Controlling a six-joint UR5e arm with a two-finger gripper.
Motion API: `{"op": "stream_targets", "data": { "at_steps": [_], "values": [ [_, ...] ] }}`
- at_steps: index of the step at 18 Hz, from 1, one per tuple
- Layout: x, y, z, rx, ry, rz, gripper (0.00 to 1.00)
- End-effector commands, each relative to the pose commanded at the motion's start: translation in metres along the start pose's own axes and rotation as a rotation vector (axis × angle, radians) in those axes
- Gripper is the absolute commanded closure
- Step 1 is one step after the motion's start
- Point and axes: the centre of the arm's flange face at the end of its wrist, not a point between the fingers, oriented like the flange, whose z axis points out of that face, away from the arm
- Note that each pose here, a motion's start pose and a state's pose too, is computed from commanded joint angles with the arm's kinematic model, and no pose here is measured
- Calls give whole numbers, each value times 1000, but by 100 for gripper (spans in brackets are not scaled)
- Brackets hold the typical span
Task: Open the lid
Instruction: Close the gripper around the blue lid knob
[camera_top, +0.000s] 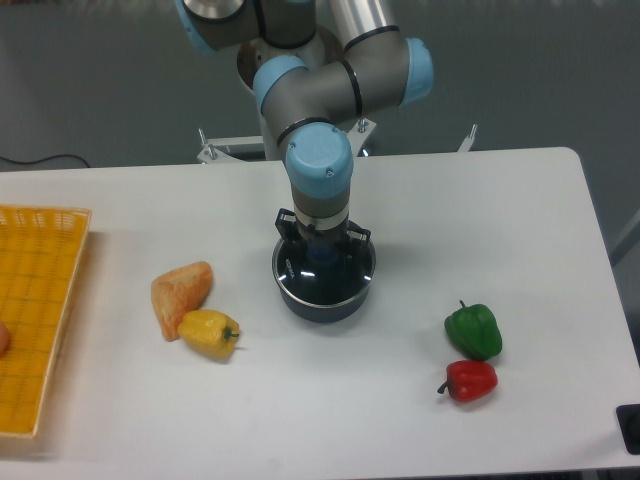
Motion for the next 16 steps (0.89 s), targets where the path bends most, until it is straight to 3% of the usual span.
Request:
{"op": "stream_targets", "data": {
  "at_steps": [16],
  "values": [
    [-4,-5,-19,22,-15,1,45]
  ]
}}
